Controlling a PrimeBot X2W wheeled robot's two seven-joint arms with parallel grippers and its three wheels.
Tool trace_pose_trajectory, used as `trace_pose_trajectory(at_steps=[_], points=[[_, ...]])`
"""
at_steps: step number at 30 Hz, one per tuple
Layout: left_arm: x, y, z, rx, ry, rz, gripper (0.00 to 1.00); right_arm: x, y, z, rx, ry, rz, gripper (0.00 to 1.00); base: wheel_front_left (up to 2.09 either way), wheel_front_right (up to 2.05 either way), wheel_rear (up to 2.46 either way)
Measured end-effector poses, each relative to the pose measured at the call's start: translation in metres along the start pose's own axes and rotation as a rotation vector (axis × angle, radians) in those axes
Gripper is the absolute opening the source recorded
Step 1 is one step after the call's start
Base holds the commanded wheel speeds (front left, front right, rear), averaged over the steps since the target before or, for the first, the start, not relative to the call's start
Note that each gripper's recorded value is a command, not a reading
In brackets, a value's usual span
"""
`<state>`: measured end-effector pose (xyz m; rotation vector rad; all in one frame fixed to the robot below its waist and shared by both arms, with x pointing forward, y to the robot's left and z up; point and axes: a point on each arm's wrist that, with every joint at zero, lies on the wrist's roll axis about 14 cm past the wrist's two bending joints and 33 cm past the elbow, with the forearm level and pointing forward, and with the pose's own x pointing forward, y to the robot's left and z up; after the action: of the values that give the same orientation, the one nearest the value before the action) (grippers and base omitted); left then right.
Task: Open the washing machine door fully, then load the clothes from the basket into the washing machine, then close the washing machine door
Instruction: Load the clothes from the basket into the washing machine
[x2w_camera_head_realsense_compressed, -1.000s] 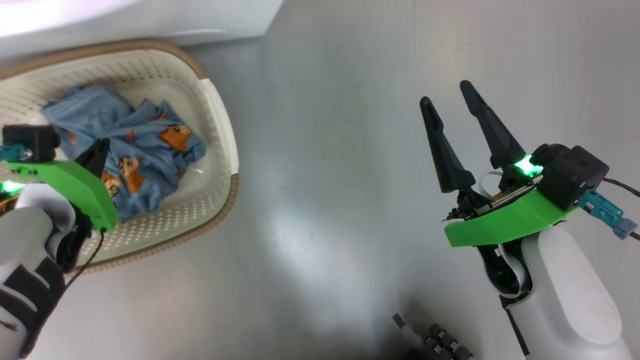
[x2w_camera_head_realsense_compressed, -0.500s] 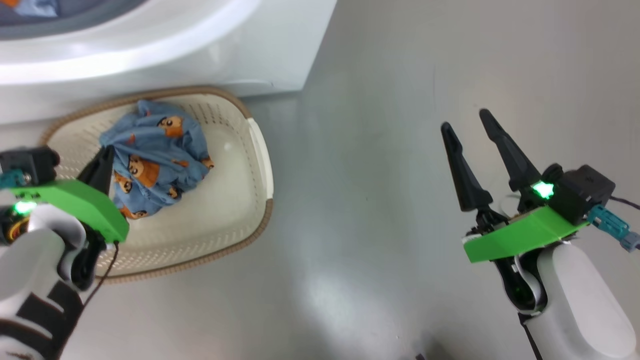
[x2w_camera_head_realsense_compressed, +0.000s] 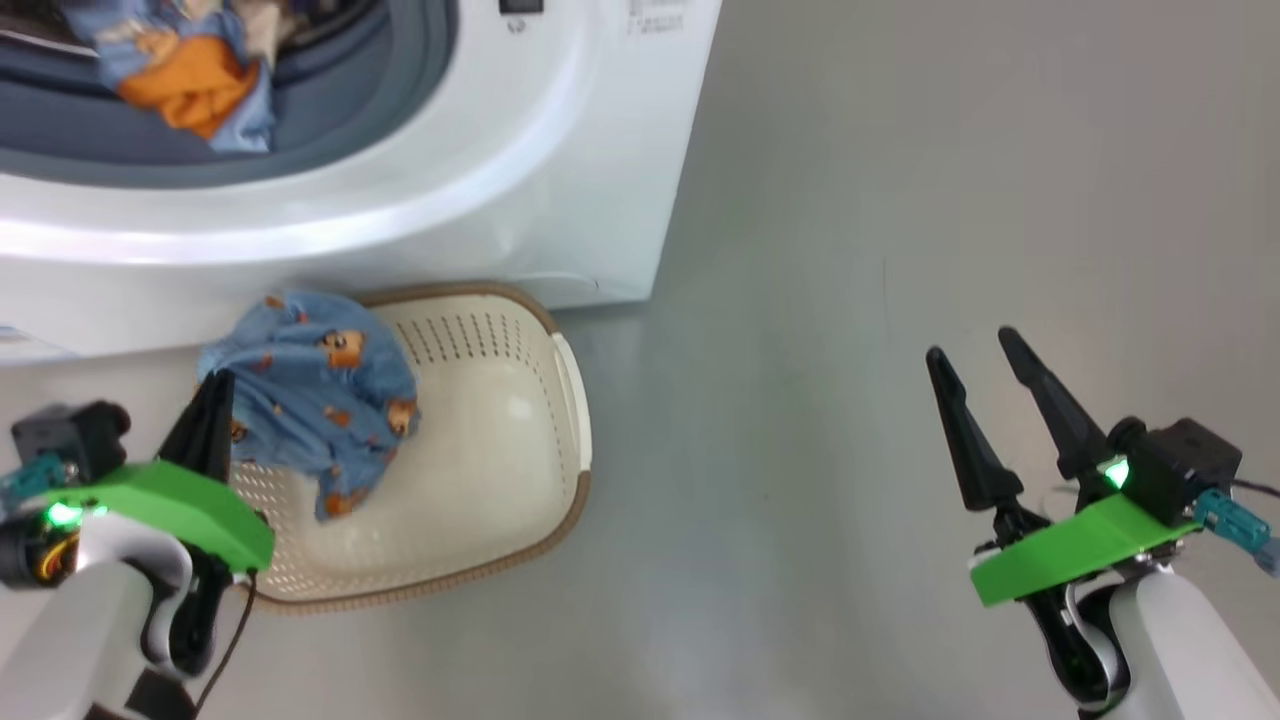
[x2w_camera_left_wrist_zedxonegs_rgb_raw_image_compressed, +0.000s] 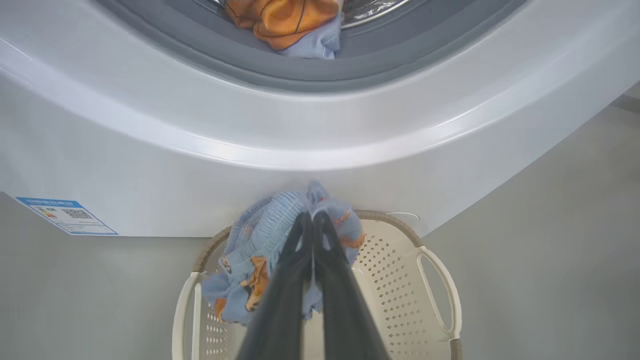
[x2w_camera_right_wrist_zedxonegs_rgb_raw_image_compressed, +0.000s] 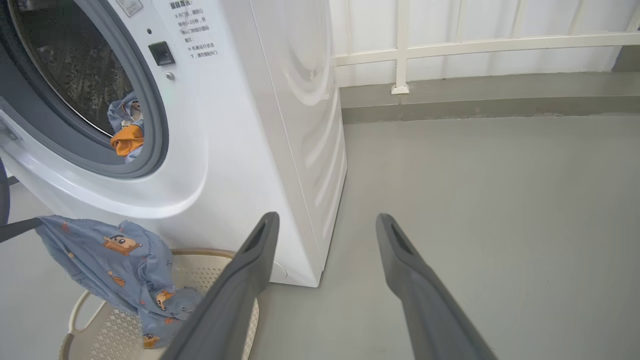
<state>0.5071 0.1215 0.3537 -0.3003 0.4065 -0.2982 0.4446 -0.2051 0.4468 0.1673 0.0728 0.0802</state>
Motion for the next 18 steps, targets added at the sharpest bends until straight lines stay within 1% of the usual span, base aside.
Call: trace_pose_trajectory(at_steps=[13,18], points=[[-0.067,-0.009,0.064,0.063,-0.242,0.035,0.0,-0.041,-0.004,0.026,-0.005,-0.051,-0.024,1.0,0.0,0.0,0.0],[-0.089,-0.008,0.079,0.079,-0.317,0.058,0.0,-0.049,-0.007,0.033,-0.007,-0.068,-0.032,1.0,0.0,0.0,0.0]])
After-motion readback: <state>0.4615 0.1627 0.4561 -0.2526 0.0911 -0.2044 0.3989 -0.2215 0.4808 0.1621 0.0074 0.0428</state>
